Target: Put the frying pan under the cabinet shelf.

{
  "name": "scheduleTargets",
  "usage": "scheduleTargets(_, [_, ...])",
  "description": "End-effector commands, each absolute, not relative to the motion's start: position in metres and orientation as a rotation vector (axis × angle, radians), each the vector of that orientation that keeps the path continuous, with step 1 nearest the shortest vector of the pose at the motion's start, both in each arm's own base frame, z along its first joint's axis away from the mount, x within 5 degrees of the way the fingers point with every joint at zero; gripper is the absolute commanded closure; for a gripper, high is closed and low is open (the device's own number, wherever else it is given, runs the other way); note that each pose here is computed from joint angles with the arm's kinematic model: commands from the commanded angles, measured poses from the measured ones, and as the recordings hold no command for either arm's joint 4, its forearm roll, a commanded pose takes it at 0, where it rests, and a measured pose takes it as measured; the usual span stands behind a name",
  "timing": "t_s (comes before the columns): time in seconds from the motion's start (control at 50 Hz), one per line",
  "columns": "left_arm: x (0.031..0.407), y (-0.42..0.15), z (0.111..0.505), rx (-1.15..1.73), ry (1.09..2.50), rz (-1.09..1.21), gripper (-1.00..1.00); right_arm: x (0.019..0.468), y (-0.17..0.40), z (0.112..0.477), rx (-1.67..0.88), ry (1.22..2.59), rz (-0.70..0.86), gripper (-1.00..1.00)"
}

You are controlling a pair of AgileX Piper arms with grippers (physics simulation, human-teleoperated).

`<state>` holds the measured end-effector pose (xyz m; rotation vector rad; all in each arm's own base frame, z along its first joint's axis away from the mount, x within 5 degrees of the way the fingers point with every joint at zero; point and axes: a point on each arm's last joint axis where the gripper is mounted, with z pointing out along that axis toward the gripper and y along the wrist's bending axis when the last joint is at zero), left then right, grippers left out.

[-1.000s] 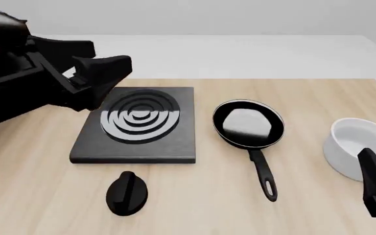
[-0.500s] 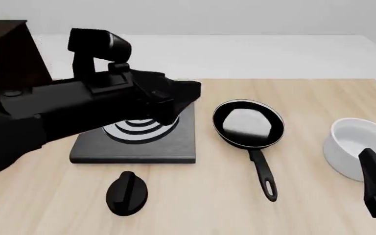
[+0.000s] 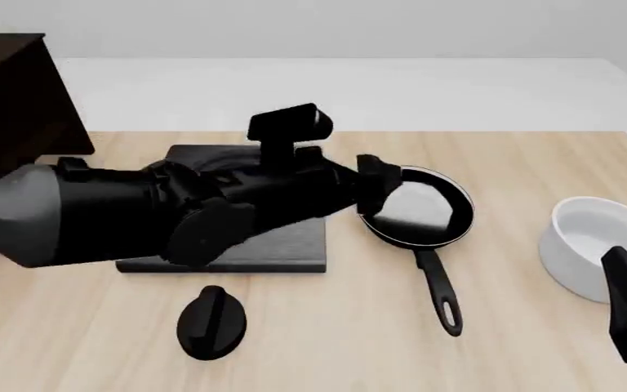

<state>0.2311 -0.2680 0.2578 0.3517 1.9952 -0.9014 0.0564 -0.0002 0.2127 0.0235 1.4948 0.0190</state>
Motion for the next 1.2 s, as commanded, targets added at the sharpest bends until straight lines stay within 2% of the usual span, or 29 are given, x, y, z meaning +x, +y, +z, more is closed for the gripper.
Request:
scheduleTargets(0.02, [0.245,-0.288,0.219,0.286,2.063,-0.933,-1.0,0.056,0.0,0.213,0.03,1.492,0.023,-1.0])
scheduleTargets(0.28, [0.244,-0.299,0.182,0.257,2.122,-0.952,-1.0,0.056,0.0,0.213,0.036,1.49,0.03,-1.0])
scheduleTargets(0.54, [0.236,-0.308,0.165,0.25,2.147,-0.987,-1.0,0.056,0.0,0.213,0.037,1.491,0.032,-1.0])
scheduleTargets(1.2, [0.22,-0.325,0.151,0.251,2.153,-1.065,-1.0,0.056,0.0,0.213,0.037,1.493,0.038,-1.0])
